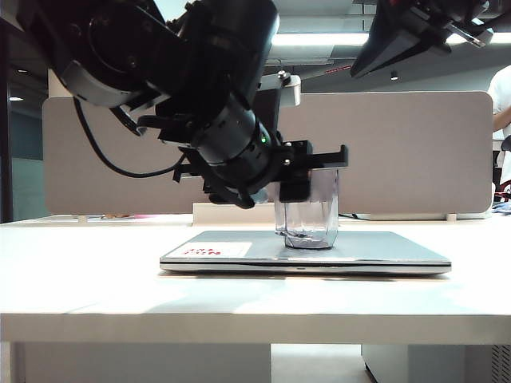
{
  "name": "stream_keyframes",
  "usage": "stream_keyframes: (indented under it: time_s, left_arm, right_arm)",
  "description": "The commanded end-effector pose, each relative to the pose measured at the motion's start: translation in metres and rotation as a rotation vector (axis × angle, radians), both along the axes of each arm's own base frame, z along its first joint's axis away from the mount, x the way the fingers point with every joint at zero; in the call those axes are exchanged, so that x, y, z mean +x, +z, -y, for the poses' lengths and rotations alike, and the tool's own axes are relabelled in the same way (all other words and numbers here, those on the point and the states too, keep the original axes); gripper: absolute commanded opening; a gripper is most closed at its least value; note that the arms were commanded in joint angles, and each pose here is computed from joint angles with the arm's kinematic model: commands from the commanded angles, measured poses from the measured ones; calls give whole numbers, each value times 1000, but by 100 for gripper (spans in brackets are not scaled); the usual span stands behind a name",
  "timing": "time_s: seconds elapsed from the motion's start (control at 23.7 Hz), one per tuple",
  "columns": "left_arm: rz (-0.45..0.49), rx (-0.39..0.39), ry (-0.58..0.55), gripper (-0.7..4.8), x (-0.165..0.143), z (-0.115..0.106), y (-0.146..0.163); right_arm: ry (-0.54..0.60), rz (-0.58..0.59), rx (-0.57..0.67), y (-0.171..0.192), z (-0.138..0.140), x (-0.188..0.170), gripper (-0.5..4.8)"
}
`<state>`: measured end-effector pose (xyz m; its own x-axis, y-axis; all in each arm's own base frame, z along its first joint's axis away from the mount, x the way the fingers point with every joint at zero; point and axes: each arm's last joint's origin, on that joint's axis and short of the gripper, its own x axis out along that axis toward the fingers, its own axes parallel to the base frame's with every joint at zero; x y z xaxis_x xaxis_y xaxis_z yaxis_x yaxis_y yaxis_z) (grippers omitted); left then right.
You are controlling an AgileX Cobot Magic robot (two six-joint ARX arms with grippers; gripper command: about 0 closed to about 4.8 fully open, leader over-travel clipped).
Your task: Pick up the water cup and place it on the left side of the laptop.
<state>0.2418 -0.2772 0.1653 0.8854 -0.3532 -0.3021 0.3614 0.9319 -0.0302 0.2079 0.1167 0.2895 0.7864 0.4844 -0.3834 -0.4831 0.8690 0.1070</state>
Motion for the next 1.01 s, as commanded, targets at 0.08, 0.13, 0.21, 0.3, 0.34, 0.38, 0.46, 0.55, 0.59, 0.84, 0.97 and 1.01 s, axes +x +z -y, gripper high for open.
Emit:
stream_keyframes:
  time_s: [0.08, 0.13, 0.21, 0.3, 0.34, 0.38, 0.46, 0.55, 0.59, 0.84, 0.97, 1.01]
  left_arm:
    - [17, -15, 31, 175, 7, -5, 3]
    - [24, -24, 37, 175, 9, -6, 4]
    - [40, -44, 52, 175, 14, -10, 5]
    - [41, -46, 67, 175, 18, -14, 5]
    - [42, -46, 71, 175, 20, -15, 5]
    - [42, -45, 80, 175, 22, -17, 5]
    - [39, -48, 86, 175, 27, -22, 5]
    - [35, -53, 81, 175, 31, -26, 5]
    - [32, -56, 75, 174, 33, -28, 5]
    - [32, -75, 61, 142, 42, -33, 0]
    - [26, -64, 48, 142, 45, -30, -6]
    - [28, -65, 49, 142, 46, -29, -8]
  right_arm:
    - [5, 20, 10, 4, 0, 0, -6]
    - [6, 20, 10, 4, 0, 0, -5]
    - [6, 21, 11, 4, 0, 0, -5]
    - [6, 21, 11, 4, 0, 0, -5]
    - [5, 21, 11, 4, 0, 0, -5]
    - [6, 22, 11, 4, 0, 0, -5]
    - [6, 23, 12, 4, 0, 0, -5]
    - [6, 24, 12, 4, 0, 0, -5]
    - [6, 25, 12, 4, 0, 0, -6]
    - [14, 35, -4, 4, 0, 0, -5]
    - [13, 35, -5, 4, 0, 0, -6]
    - [13, 35, -5, 4, 0, 0, -5]
